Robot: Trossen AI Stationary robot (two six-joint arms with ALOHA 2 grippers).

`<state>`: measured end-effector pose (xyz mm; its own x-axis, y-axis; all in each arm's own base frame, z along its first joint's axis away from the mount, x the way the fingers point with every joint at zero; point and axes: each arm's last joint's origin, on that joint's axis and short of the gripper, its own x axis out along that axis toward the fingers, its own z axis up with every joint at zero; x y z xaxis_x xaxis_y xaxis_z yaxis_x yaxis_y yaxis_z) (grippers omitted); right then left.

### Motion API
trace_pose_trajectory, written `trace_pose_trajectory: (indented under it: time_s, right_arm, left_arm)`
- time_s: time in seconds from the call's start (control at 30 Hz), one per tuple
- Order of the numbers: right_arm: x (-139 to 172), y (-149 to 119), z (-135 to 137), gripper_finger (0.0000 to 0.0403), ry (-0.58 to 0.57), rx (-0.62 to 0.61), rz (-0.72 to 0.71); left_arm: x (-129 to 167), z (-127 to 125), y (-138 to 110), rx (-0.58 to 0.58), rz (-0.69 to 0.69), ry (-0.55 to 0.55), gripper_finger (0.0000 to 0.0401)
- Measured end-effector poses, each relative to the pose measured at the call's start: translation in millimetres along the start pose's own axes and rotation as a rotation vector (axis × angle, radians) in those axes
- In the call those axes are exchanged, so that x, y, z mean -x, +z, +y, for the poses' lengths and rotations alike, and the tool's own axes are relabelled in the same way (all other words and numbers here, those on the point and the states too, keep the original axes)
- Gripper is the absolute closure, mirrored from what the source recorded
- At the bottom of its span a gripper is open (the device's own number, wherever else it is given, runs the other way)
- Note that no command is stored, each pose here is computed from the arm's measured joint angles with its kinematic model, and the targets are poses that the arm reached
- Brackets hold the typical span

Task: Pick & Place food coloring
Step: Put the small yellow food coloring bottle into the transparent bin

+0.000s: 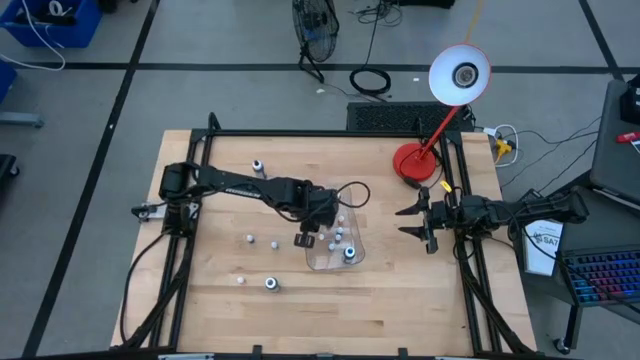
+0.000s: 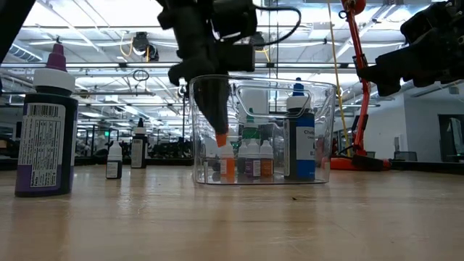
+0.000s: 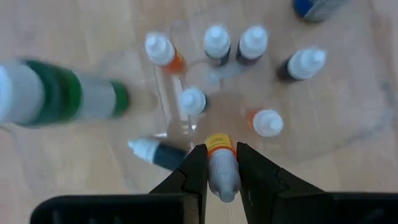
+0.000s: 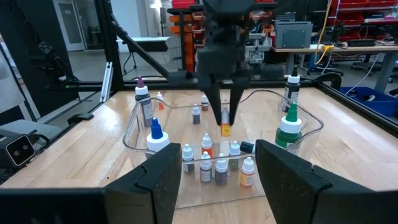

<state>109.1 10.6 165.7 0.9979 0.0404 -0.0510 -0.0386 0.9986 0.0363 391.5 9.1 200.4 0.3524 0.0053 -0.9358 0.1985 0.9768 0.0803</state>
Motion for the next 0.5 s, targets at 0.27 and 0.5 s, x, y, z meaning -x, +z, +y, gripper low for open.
trace_pose_trajectory:
  time_s: [0.27,0.5]
  right_arm:
    - [0,0,0,0.0211,0.0,0.0,0.0]
    - [0,0,0,0.0209,0.0,0.0,0.0]
  left_arm:
    - [-12,1,-11,0.026,0.015,-0.033,0.0336]
    - [-13,0,-13,0.048,0.023,-0.05,0.0336]
